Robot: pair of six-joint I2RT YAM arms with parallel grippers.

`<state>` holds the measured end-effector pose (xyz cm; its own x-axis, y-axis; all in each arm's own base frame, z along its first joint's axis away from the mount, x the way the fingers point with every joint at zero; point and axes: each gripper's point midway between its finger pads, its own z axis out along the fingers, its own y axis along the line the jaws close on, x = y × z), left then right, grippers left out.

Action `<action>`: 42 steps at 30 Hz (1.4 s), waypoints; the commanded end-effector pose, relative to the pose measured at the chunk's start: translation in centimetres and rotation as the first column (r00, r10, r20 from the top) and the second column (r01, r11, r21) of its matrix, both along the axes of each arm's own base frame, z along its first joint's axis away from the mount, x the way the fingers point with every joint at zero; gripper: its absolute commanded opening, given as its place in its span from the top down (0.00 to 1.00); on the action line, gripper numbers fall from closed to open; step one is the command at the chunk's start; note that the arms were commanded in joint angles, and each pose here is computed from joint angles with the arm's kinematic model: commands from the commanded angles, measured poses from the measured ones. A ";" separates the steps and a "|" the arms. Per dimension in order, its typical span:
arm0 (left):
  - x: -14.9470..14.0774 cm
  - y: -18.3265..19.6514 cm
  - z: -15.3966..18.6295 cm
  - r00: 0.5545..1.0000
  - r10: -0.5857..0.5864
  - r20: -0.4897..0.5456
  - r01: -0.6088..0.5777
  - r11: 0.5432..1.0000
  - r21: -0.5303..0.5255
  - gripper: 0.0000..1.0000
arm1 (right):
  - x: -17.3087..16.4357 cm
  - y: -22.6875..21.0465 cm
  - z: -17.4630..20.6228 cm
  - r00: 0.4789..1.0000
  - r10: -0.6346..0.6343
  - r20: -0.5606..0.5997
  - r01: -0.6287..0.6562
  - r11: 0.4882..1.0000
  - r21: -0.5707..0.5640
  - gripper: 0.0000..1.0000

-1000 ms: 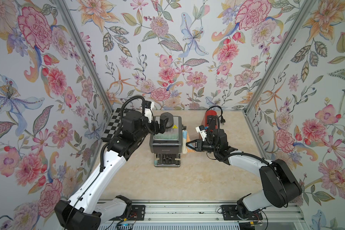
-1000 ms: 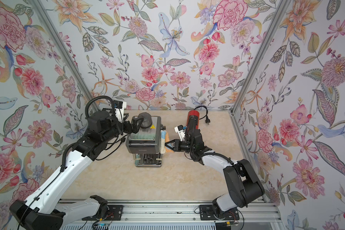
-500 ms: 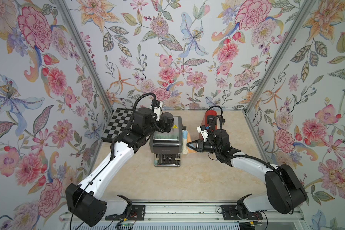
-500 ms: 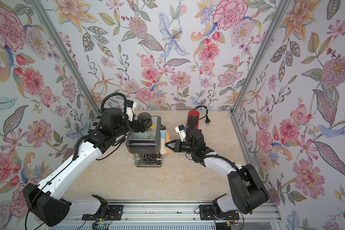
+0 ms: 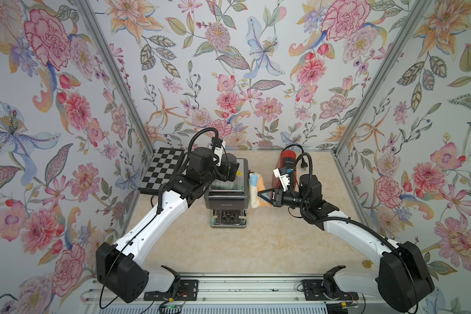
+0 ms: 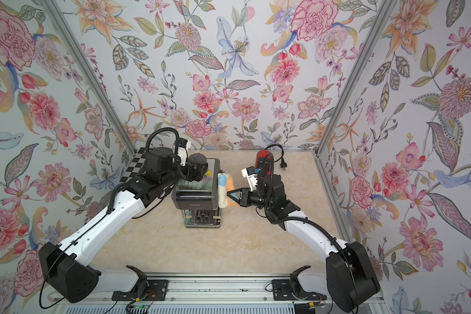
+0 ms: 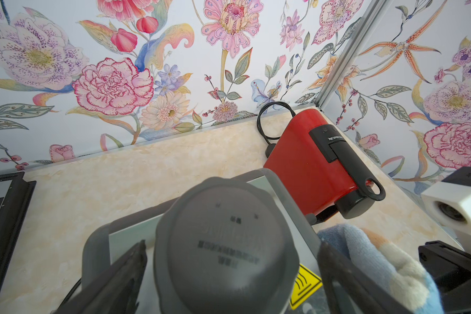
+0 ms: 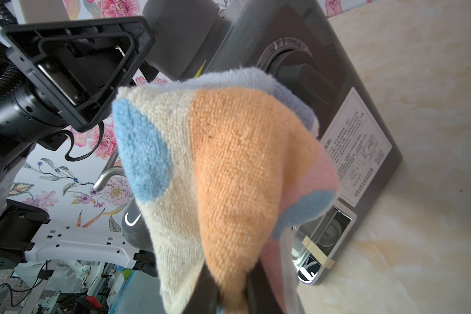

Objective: Wipe the surface of a coffee machine
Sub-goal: Wipe the dirt from the surface of the coffee machine.

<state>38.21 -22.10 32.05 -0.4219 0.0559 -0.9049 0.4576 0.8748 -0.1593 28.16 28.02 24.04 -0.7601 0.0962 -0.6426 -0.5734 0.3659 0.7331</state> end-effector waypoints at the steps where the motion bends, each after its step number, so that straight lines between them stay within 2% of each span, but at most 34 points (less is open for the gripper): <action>1: 0.2 -0.1 -0.5 1.000 0.015 -0.003 -0.015 1.000 0.013 0.02 | -0.1 0.8 1.7 0.999 0.012 0.053 -0.013 1.000 0.011 1.00; 6: 0.2 -0.3 -1.3 1.000 0.012 -0.018 -0.012 1.000 0.010 0.01 | -0.7 1.8 1.3 0.998 0.036 0.056 -0.034 0.999 -0.032 1.00; 25: -0.5 -1.0 -2.4 0.998 -0.039 -0.044 0.038 0.999 -0.007 0.01 | 4.1 1.9 -12.9 0.991 -0.050 -0.124 0.025 0.981 -0.191 1.00; 29: -0.6 -1.0 -2.6 0.998 -0.038 -0.047 0.038 0.999 -0.003 0.01 | 5.3 2.5 -13.7 0.989 -0.088 -0.119 0.060 0.974 -0.217 1.00; 35: -0.6 -1.1 -2.7 0.998 -0.045 -0.053 0.045 0.999 -0.006 0.01 | 8.0 2.7 -14.7 0.978 -0.196 -0.070 0.158 0.918 -0.364 1.00; 42: -1.2 -0.7 -2.9 0.998 -0.044 -0.055 0.044 0.999 -0.002 0.01 | 11.1 3.2 -15.4 0.966 -0.247 -0.075 0.198 0.895 -0.400 1.00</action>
<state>38.10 -22.42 30.08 -0.4433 0.0639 -0.8941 0.4649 0.8692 -0.1684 37.35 30.77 7.77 -0.8515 0.0209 -0.5240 -0.3479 0.7252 0.5942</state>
